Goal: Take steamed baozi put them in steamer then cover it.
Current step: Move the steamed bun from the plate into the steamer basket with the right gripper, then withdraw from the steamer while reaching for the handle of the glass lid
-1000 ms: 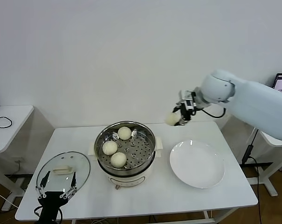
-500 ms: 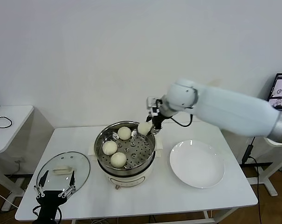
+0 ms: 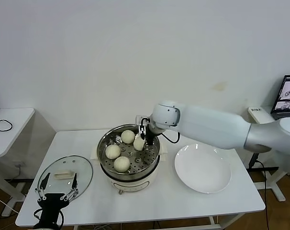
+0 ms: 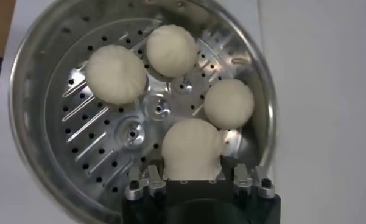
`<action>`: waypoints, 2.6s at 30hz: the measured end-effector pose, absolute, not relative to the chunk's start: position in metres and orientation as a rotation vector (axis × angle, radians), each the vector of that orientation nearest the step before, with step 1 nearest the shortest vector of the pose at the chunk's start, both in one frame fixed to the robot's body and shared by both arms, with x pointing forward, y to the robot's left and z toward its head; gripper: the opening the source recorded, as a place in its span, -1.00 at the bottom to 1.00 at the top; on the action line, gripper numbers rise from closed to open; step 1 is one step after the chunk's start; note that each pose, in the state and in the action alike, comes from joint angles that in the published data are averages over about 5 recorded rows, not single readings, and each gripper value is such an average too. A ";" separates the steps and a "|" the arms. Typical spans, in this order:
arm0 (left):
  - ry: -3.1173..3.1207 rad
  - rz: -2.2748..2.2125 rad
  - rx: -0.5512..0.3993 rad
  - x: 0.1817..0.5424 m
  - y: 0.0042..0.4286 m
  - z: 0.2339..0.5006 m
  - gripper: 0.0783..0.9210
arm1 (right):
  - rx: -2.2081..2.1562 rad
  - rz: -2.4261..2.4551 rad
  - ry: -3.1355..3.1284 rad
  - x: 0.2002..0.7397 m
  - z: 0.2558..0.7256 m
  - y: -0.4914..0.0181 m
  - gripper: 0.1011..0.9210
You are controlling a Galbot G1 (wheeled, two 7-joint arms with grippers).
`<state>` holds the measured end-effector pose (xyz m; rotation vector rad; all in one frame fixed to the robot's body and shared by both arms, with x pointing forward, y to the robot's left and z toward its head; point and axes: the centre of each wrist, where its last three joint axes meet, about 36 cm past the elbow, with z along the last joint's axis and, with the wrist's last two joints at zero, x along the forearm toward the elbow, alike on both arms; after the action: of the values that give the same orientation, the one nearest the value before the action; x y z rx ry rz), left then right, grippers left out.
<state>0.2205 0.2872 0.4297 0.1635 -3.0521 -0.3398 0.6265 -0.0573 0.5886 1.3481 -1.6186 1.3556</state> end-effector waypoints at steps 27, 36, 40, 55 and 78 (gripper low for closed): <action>-3.050 -0.348 0.165 0.222 0.288 0.426 0.77 | 1.339 1.337 -1.695 0.614 0.612 -0.073 0.76; -3.055 -0.368 0.158 0.224 0.288 0.423 0.77 | 1.315 1.274 -1.995 0.580 0.607 -0.127 0.76; -3.057 -0.376 0.162 0.226 0.289 0.420 0.77 | 1.294 1.203 -2.188 0.564 0.592 -0.154 0.76; -3.041 -0.468 0.174 0.234 0.294 0.408 0.77 | 1.043 0.655 -2.995 0.507 0.536 -0.246 0.76; -2.599 -1.766 0.007 0.280 0.382 0.355 0.77 | 0.141 0.148 -3.249 0.331 0.417 -0.380 0.76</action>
<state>0.2798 0.3816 0.3548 0.0073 -2.5987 -1.7656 0.3311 -0.3803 0.4167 0.1410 -3.2488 0.1485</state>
